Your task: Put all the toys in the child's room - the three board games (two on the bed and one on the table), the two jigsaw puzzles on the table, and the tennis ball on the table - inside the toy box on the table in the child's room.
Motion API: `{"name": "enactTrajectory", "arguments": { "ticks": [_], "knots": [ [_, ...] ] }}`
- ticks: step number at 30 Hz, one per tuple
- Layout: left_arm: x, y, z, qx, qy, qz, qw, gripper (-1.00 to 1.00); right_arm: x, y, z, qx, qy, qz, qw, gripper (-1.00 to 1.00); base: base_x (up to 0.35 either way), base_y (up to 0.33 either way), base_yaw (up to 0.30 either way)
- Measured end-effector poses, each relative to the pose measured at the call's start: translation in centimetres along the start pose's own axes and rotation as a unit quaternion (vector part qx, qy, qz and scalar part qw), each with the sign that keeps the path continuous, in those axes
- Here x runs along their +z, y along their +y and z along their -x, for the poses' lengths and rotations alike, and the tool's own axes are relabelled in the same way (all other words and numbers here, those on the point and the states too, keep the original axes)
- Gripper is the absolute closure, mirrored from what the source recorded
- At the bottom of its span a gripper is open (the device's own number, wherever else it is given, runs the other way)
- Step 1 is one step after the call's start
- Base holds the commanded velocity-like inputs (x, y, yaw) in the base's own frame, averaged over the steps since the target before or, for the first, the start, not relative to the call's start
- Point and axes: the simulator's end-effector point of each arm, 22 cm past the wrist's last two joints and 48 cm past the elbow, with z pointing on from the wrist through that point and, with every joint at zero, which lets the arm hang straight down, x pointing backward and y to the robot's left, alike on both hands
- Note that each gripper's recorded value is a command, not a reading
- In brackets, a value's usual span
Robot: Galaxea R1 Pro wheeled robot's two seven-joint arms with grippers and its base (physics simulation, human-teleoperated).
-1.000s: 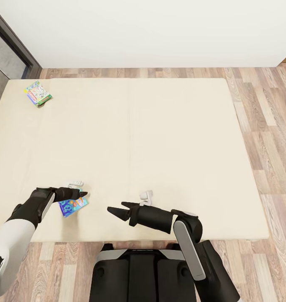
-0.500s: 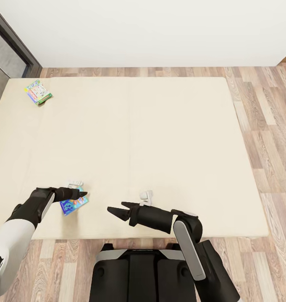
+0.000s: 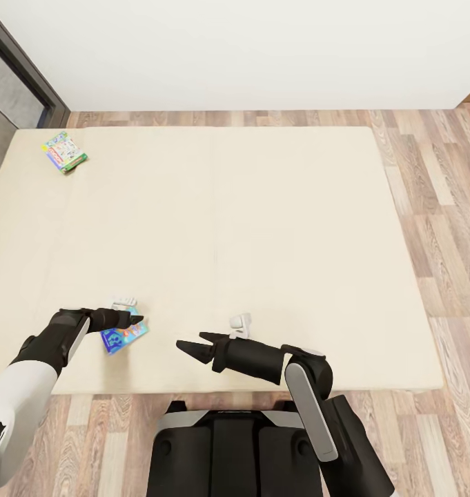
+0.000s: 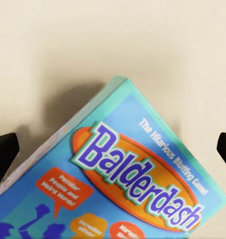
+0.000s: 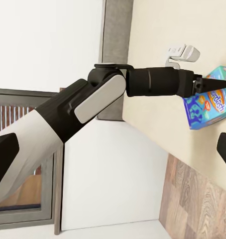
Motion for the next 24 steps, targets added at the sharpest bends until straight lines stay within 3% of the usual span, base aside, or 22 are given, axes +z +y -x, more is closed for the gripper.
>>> {"name": "enactTrajectory", "arguments": {
  "ticks": [24],
  "knots": [
    [0.03, -0.03, 0.0, 0.0, 0.0, 0.0, 1.0, -1.0, 0.0, -0.01, 0.01, 0.0, 0.0, 0.0, 1.0, -1.0, -0.018, 0.02, 0.0]
  ]
}}
